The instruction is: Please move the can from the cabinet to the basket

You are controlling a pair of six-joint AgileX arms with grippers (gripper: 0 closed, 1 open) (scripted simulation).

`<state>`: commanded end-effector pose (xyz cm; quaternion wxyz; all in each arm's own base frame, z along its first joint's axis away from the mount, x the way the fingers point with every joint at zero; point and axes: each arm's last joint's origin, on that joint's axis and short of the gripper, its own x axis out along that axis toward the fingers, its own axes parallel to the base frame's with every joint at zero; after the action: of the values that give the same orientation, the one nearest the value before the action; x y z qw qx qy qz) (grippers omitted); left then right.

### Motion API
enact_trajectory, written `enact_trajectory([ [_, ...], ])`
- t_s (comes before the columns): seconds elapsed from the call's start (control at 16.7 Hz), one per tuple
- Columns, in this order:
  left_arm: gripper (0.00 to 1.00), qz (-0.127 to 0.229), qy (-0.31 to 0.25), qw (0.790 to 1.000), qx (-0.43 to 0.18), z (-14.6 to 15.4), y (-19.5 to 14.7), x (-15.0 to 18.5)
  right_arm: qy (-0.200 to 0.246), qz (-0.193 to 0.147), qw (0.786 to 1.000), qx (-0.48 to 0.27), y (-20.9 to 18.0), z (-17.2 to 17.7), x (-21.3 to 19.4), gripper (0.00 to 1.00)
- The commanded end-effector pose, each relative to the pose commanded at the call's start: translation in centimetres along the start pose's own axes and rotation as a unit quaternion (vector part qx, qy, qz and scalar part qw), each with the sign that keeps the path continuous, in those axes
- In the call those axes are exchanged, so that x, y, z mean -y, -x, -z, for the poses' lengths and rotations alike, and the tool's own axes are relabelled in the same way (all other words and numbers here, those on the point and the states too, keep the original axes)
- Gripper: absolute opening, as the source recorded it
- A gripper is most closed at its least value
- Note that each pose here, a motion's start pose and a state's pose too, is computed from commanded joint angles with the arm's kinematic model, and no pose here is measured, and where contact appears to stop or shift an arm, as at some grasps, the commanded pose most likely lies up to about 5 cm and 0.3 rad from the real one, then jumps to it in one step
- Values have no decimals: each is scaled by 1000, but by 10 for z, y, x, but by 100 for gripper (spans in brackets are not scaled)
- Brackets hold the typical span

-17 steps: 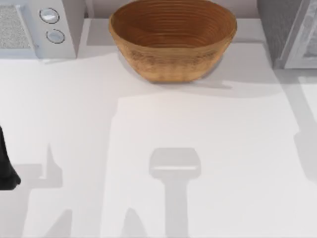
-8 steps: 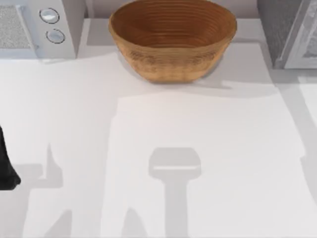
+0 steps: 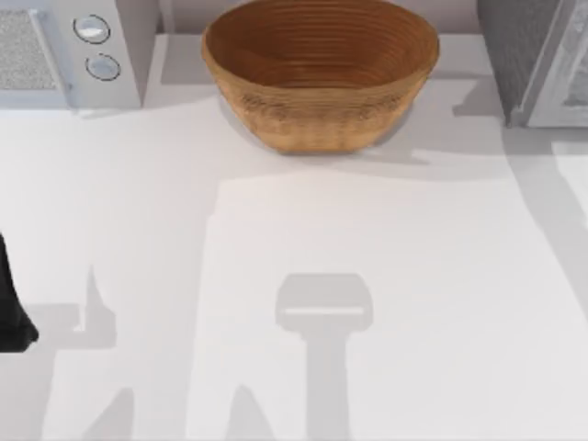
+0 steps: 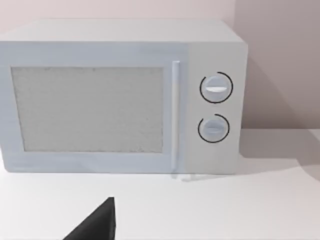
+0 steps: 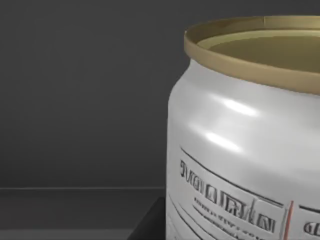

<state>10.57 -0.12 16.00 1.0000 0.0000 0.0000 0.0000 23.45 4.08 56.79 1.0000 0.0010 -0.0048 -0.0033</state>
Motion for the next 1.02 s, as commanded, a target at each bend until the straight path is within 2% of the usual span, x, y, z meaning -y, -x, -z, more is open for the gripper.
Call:
enact_trajectory([
  [0.36, 100, 0, 0, 1000, 0, 0, 0, 0, 0, 0, 1000, 9, 6, 0, 3, 0],
  [0.66, 100, 0, 0, 1000, 0, 0, 0, 0, 5, -17, 997, 74, 66, 7, 15, 0],
  [0.84, 100, 0, 0, 1000, 0, 0, 0, 0, 13, -28, 995, 94, 104, 41, 23, 0],
  [1.02, 100, 0, 0, 1000, 0, 0, 0, 0, 20, -35, 996, 83, 125, 107, 29, 0],
])
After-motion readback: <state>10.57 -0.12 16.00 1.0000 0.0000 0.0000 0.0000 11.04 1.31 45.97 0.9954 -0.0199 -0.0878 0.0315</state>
